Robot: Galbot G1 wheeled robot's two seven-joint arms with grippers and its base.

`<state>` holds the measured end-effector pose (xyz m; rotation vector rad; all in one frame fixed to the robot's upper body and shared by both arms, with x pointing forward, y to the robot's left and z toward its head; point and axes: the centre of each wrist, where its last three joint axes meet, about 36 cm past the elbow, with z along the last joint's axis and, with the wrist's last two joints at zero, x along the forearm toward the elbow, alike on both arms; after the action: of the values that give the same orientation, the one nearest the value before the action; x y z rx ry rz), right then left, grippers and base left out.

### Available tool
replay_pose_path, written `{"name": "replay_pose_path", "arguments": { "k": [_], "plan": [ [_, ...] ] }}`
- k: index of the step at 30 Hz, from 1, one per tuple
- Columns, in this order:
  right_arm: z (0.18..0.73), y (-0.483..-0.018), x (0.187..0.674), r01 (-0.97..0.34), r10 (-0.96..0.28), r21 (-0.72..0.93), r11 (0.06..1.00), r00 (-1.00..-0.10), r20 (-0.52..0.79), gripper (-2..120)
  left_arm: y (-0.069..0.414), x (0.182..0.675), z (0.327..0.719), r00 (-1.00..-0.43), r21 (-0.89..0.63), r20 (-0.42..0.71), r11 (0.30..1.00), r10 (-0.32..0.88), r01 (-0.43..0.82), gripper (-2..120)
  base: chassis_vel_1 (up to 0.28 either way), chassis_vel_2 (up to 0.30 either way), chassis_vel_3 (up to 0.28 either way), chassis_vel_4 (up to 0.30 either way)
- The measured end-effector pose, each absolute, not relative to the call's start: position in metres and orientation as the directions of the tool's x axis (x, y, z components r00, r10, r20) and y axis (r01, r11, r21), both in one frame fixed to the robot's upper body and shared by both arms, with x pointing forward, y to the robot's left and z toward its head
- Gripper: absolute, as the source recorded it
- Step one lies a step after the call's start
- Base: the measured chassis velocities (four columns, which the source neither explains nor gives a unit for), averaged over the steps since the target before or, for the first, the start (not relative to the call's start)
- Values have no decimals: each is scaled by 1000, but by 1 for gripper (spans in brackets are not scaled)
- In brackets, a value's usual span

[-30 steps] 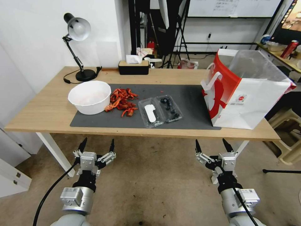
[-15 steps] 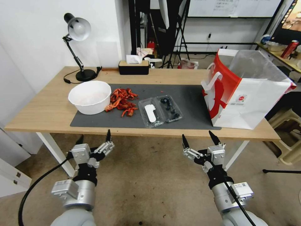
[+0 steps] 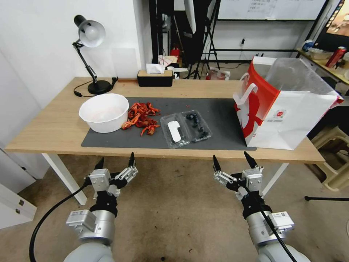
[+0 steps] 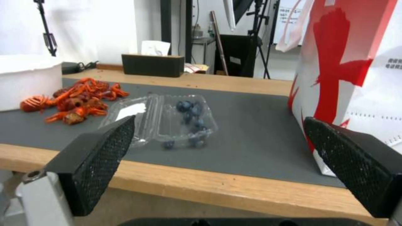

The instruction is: Close the takeout container lid, then place the container into the takeout bag.

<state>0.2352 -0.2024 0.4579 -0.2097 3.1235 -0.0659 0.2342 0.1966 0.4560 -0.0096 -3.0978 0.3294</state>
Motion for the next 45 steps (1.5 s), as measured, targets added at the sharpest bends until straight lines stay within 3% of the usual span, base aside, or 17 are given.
{"name": "replay_pose_path", "arguments": {
  "k": [13,23,32,39,45],
  "plan": [
    [455,-215,266,-218,-218,-4,976,-975,-52,100,202,234,440,-996,-171,24,982,90,85,100,0,0,0,0],
    [448,-238,332,-287,-286,23,958,-957,-52,100,203,235,435,-996,-181,1,980,90,88,100,0,0,0,0],
    [484,-236,397,-271,-277,68,960,-956,96,100,209,234,429,-997,-174,-13,982,78,79,100,0,0,0,0],
    [517,-220,440,-210,-205,17,978,-934,293,100,213,234,426,-998,-169,-17,984,62,63,100,0,0,0,0],
    [536,-210,464,-185,-159,-39,982,-917,366,100,217,234,423,-999,-165,-23,985,46,49,100,0,0,0,0]
  ]
}}
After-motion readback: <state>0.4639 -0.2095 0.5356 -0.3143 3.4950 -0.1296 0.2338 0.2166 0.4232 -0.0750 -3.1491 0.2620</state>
